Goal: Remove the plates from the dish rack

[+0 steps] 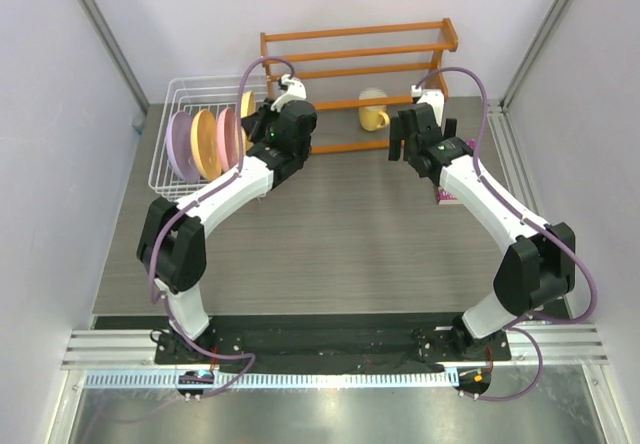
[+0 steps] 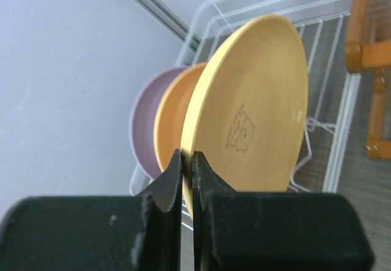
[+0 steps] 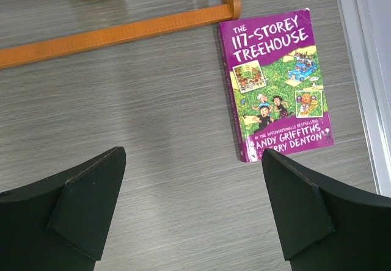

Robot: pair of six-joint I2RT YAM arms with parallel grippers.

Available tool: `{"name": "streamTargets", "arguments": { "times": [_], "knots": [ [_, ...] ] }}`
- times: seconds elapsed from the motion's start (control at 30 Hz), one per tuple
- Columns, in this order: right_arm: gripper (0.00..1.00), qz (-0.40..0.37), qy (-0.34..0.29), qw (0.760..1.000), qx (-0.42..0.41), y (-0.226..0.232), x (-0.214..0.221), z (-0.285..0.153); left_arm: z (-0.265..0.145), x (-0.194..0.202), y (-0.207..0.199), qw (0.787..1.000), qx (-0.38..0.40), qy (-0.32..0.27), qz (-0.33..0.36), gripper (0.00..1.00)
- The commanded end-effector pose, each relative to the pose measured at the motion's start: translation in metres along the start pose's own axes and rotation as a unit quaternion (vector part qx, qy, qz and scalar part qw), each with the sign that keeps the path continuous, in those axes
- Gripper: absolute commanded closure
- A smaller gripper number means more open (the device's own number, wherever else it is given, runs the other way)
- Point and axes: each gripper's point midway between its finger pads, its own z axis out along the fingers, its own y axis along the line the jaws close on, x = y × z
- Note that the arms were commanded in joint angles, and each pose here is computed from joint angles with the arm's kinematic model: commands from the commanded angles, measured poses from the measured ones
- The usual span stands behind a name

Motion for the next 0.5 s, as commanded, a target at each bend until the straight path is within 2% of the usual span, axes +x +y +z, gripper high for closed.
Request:
{"name": "streamTargets", "arguments": {
  "times": [0.0,0.13,0.17,0.2,0.27,0.33,0.47],
  "knots": [
    [0.00,0.016,-0.020,1.000,0.011,-0.009,-0.012,-0.004,-0.019,-0.042,0.051,0.995,-0.053,-0.036,-0.080,1.00],
    [0.00,0.032,-0.021,0.999,-0.002,-0.010,-0.015,-0.008,-0.031,-0.053,0.067,0.993,-0.030,-0.049,-0.107,1.00],
    [0.00,0.034,-0.022,0.999,-0.009,-0.009,-0.016,-0.010,-0.035,-0.052,0.068,0.995,-0.013,-0.045,-0.093,1.00],
    [0.00,0.036,-0.024,0.999,-0.017,-0.006,-0.018,-0.012,-0.039,-0.054,0.071,0.992,0.003,-0.047,-0.118,1.00],
    [0.00,0.042,-0.023,0.998,-0.037,0.000,-0.019,-0.015,-0.045,-0.052,0.067,0.993,0.049,-0.043,-0.103,1.00],
    [0.00,0.049,-0.030,0.997,-0.056,0.004,-0.024,-0.022,-0.051,-0.055,0.068,0.986,0.074,-0.039,-0.141,1.00],
    [0.00,0.079,-0.044,0.989,-0.120,0.019,-0.033,-0.040,-0.063,-0.041,0.042,0.975,0.159,-0.018,-0.152,1.00]
  ]
}}
